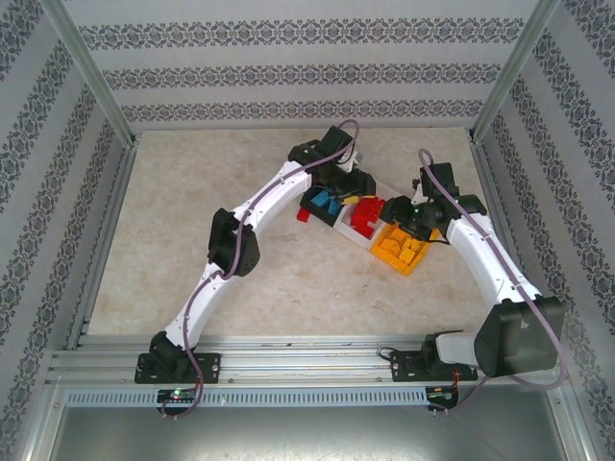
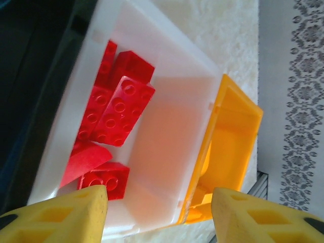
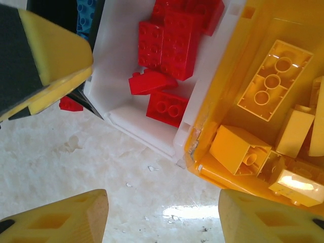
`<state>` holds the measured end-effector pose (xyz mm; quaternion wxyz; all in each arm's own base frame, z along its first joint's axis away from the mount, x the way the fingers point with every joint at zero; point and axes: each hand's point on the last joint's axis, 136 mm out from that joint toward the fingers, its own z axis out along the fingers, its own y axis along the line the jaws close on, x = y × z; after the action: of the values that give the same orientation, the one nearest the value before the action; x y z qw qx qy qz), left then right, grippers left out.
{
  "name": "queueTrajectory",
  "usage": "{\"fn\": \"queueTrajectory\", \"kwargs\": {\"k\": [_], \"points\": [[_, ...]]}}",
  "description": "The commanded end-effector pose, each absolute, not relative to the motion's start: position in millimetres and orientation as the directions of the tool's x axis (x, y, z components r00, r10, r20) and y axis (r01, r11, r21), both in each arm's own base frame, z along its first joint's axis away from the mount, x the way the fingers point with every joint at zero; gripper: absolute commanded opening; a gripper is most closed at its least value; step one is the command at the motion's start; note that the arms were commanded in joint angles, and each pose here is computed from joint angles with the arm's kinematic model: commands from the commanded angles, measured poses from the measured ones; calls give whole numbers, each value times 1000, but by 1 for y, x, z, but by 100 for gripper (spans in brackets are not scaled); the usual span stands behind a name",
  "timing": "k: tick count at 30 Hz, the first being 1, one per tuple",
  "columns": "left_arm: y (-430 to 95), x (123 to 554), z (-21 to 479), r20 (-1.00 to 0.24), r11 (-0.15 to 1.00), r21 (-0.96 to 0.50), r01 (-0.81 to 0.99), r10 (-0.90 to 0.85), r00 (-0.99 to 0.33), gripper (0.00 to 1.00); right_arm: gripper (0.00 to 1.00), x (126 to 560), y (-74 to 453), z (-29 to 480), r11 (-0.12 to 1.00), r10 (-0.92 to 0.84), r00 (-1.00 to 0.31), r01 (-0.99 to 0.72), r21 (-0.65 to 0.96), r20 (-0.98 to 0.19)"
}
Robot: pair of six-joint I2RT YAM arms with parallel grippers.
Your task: Sort the legos into containers by color
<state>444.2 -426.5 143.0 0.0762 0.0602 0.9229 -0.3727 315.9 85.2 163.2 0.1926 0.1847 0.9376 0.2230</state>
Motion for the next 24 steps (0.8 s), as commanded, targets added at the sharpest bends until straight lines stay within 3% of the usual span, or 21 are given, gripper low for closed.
{"fn": "queueTrajectory", "kwargs": {"k": [1,5,9,11,16,24], "points": [[-382,429,174,-255,799,-546,253,130,-958,57,60,313,86,162,822,437,-860,262,506,-265],[-317,409,158,-270,893,-266,362,292,-918,57,60,317,93,156,818,427,-870,255,516,-247],[-273,394,125,-272,900,-123,417,374,-887,58,60,321,104,152,823,401,-886,237,516,-233],[-258,390,107,-287,899,-74,431,395,-873,64,60,324,109,152,828,387,-893,227,514,-230],[-242,394,79,-327,906,-52,419,381,-865,66,60,327,118,156,841,354,-907,203,501,-226],[-260,419,55,-371,898,-84,432,374,-850,71,60,327,129,161,857,323,-922,190,479,-212]]}}
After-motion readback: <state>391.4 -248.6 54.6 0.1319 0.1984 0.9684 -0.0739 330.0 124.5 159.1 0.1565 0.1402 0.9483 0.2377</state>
